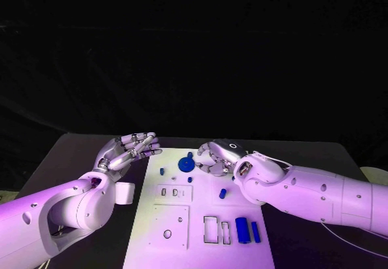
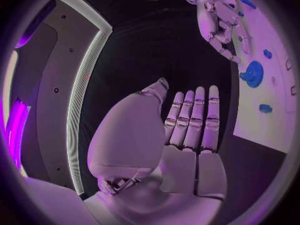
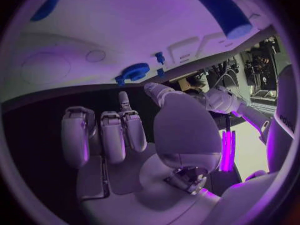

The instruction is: Assemble the parts on the task board

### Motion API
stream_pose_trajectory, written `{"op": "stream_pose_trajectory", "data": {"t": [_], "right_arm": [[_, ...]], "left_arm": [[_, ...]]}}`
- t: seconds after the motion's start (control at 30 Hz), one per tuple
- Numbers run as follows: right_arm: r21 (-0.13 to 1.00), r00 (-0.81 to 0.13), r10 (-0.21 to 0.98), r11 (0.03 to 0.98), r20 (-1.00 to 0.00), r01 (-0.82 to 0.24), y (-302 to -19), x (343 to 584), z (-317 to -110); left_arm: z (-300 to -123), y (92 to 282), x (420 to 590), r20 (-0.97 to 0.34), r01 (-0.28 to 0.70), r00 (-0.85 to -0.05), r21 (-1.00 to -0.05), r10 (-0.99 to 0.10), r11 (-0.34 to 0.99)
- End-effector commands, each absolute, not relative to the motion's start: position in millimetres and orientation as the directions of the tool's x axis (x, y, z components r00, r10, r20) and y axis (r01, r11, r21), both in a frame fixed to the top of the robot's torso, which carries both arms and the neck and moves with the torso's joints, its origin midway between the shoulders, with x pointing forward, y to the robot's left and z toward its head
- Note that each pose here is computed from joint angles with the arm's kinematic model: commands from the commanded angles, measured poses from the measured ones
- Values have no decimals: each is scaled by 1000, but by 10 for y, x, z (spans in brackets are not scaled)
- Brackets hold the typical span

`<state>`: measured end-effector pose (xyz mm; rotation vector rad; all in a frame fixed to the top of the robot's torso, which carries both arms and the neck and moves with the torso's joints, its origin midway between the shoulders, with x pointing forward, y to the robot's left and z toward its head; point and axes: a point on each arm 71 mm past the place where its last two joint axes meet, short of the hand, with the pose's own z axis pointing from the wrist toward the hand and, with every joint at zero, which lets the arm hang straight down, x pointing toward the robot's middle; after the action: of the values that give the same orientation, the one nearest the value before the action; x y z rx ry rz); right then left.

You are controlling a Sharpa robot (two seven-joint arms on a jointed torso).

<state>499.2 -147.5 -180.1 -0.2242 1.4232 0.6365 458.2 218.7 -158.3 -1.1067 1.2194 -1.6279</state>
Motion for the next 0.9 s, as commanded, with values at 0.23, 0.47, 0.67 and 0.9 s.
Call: {"op": "stream_pose_trajectory", "data": {"t": [0.23, 0.47, 0.67, 0.9], "right_arm": [[447, -78, 471, 754, -879, -481, -2025, 4839, -1554], [546, -164, 528, 738, -833, -397, -2568, 4834, -1598], [562, -178, 536, 750, -825, -348, -2864, 4841, -1751], [561, -188, 529, 770, -827, -303, -3025, 4871, -1947]], "left_arm": [[-1580, 2182, 4601, 181, 102, -302, -970, -936, -220], [-1591, 2146, 4617, 185, 98, -309, -970, -933, -224], [-1599, 2138, 4630, 186, 98, -311, -969, -932, -226], [-1606, 2142, 4639, 187, 96, -313, -969, -931, -227]]}}
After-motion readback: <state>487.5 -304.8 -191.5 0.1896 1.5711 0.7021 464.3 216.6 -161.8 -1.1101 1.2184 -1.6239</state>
